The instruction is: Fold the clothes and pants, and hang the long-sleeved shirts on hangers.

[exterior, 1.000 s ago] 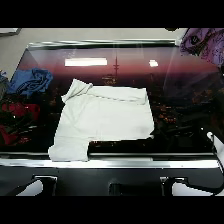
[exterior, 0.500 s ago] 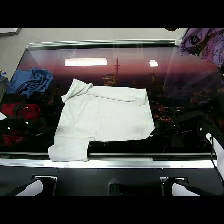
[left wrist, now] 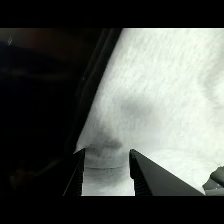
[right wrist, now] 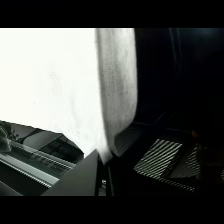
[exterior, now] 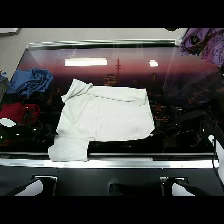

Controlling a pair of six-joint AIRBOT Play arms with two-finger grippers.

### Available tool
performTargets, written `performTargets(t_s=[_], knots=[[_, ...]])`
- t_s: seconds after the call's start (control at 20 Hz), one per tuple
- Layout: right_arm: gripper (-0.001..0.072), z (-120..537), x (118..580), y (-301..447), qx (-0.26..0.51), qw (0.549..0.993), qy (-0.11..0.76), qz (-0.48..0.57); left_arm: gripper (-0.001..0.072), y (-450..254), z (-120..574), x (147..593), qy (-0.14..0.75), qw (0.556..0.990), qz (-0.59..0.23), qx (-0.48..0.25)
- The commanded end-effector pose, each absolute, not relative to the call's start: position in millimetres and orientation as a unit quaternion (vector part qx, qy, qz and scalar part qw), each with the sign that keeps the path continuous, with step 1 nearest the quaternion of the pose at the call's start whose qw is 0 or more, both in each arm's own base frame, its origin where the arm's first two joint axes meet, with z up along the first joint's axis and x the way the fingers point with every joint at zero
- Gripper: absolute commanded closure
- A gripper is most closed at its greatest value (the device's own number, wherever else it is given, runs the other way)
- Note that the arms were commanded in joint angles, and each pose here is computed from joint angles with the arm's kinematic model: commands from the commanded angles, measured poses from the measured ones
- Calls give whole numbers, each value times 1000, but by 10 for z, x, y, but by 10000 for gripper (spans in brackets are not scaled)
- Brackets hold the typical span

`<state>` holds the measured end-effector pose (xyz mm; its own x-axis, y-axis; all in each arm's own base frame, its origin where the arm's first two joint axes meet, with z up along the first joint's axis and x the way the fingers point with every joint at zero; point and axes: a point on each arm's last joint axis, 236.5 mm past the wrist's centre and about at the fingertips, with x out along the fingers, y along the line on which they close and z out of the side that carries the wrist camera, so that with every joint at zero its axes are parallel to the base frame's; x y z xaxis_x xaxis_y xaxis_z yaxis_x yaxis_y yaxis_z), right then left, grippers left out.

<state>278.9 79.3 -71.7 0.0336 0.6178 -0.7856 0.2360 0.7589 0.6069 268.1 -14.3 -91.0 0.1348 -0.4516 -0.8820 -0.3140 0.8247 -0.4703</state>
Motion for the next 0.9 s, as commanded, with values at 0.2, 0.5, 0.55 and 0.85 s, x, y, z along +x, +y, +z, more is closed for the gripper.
performTargets(t_s=[0.2, 0.5, 0.55, 0.85], knots=[[677, -696, 2766, 815, 316, 641, 682, 151, 376, -93, -963, 2657, 660, 695, -39, -283], [678, -675, 2761, 841, 322, 638, 682, 155, 576, -417, -1150, 2656, 683, 658, -70, -311], [678, -645, 2761, 874, 327, 635, 680, 162, 687, -502, -1114, 2711, 675, 662, -86, -314], [679, 167, 3425, 1173, 265, 736, 568, 256, 689, -387, 143, 3799, 537, 788, -111, -281]])
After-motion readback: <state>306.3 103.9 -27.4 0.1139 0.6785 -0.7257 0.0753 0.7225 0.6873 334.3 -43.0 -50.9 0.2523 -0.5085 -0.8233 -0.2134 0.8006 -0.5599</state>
